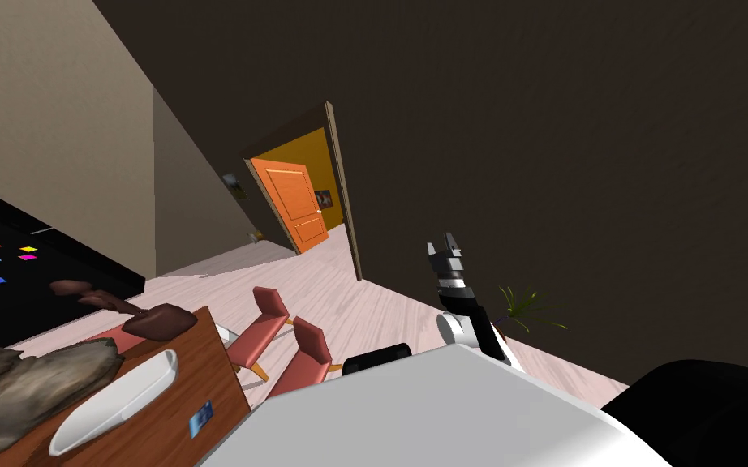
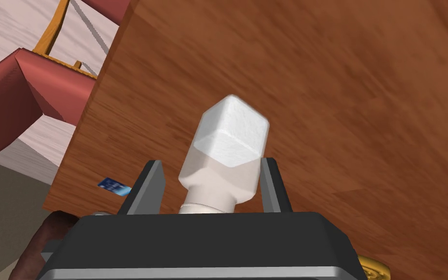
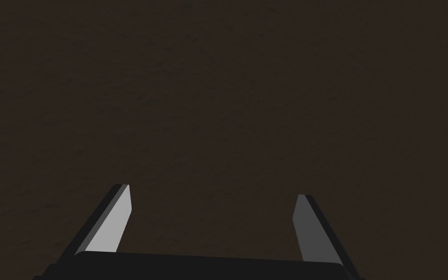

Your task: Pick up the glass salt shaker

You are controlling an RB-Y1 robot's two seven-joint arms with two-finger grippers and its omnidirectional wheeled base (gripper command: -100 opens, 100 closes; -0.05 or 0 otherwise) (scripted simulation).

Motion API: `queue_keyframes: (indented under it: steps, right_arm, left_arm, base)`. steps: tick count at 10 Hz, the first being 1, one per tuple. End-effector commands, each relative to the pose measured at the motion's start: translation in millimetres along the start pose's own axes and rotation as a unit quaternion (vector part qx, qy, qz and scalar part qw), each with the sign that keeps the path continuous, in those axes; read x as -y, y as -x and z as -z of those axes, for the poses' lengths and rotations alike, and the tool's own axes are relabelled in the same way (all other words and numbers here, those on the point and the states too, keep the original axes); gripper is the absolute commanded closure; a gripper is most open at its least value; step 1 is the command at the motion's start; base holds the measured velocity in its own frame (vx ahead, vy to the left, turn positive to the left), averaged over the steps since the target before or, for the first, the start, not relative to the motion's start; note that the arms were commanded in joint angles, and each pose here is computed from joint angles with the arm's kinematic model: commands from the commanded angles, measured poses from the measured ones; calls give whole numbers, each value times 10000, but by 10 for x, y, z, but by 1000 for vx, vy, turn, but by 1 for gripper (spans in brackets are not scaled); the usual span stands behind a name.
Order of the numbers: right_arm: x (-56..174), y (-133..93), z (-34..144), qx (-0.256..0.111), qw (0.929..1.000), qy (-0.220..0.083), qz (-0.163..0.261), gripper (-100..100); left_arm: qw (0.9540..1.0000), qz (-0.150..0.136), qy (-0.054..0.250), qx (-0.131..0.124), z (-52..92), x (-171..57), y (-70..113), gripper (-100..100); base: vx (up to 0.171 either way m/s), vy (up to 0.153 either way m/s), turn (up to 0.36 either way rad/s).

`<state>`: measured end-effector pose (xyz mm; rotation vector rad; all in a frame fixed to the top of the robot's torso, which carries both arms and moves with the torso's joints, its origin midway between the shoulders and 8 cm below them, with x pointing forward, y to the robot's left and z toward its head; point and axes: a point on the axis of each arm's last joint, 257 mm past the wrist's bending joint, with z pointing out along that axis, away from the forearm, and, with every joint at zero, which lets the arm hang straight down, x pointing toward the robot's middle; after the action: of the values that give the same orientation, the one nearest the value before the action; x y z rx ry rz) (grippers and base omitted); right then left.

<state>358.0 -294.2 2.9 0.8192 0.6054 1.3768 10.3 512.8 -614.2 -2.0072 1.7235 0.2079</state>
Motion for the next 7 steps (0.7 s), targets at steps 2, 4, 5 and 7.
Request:
queue_keyframes:
  steps: [2, 4, 5, 7]
  right_arm:
    - [0, 0, 0, 0, 10000, 0, 0, 0]
    - [0, 0, 0, 0, 10000, 0, 0, 0]
    - [0, 0, 0, 0, 10000, 0, 0, 0]
    - [0, 0, 0, 0, 10000, 0, 0, 0]
  left_arm:
    - [10000, -13, 8, 8, 0, -5, 12, 100]
    - [10000, -9, 1, 9, -1, 1, 14, 100]
    - [10000, -7, -3, 9, -1, 5, 13, 0]
    - [10000, 25, -4, 4, 53, -17, 10, 100]
  base:
    - [0, 0, 0]
    - [0, 0, 0]
    - [0, 0, 0]
    - [1, -2, -34]
